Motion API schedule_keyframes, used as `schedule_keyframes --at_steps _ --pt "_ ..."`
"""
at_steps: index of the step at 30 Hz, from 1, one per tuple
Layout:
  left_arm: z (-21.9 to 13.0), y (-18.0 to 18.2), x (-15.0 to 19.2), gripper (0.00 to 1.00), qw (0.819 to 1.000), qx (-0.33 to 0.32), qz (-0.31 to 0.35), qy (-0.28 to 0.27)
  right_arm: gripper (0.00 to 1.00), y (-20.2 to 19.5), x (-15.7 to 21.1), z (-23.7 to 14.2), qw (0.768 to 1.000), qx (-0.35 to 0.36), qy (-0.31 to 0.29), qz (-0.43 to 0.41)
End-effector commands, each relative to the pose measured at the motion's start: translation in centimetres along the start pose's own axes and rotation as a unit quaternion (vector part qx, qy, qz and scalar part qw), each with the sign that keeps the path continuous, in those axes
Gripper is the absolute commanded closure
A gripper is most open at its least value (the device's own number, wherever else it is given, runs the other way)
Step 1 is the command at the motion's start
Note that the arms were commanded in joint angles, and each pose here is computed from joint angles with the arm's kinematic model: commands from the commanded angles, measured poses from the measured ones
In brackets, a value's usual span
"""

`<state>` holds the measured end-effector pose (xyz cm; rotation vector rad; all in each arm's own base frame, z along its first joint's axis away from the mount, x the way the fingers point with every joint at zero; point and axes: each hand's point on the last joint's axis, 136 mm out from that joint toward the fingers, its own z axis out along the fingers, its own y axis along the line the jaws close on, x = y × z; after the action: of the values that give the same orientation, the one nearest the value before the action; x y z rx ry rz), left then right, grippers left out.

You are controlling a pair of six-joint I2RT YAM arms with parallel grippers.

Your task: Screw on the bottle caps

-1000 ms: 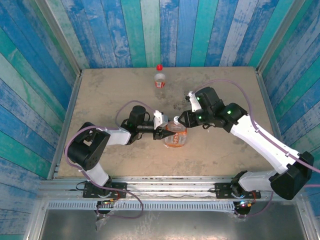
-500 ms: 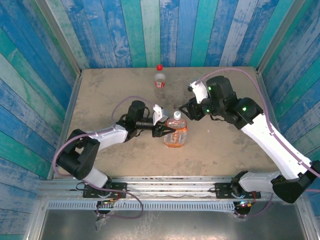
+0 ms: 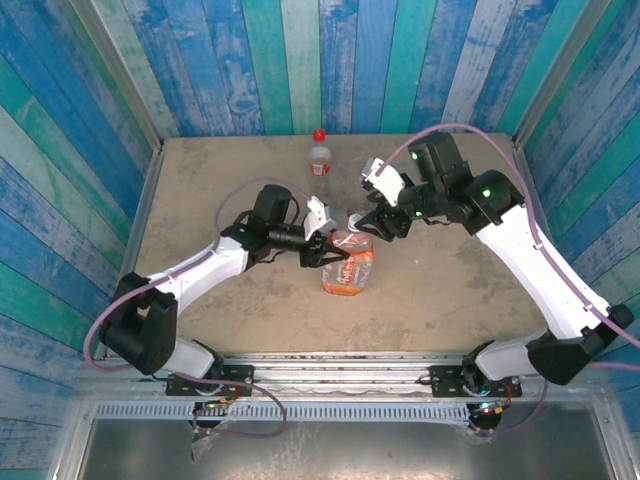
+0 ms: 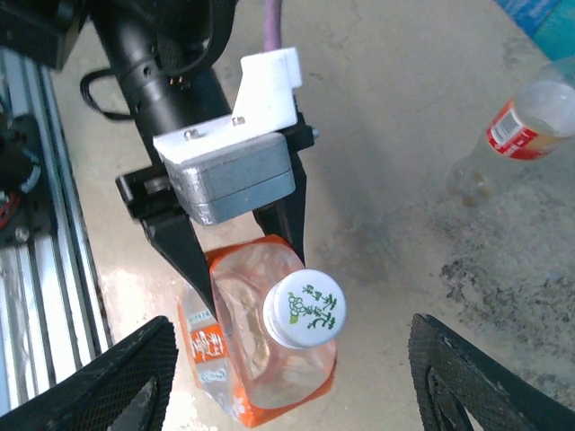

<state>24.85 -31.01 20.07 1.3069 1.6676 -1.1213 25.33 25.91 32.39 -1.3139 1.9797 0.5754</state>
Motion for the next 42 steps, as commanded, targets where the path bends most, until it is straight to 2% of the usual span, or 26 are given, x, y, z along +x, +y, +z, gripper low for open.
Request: schedule_keyframes --at_steps 1,6,12,29,42 --pt "-1.6 -1.1 -1.5 0.48 1.0 -0.006 0.022 0.008 0.3 1.5 1.5 -0.2 0.996 -0.049 0.041 -0.064" --pt "-2.1 -1.3 -1.2 0.47 0.999 -0.014 0.035 0.029 0.35 2.0 1.8 0.0 0.987 -0.082 0.057 -0.129" --pt "-2.7 -1.7 -1.0 0.48 0.998 -0.024 0.047 0.041 0.36 2.6 2.5 0.5 0.973 -0.13 0.082 -0.173" --pt "-3.2 -2.0 -1.9 0.48 0.997 -0.03 0.069 0.029 0.54 1.8 1.8 3.1 0.965 -0.151 0.108 -0.186" --pt "-3.1 -1.9 -1.6 0.48 0.997 -0.03 0.071 0.03 0.6 2.6 1.7 3.7 0.962 -0.176 0.106 -0.181"
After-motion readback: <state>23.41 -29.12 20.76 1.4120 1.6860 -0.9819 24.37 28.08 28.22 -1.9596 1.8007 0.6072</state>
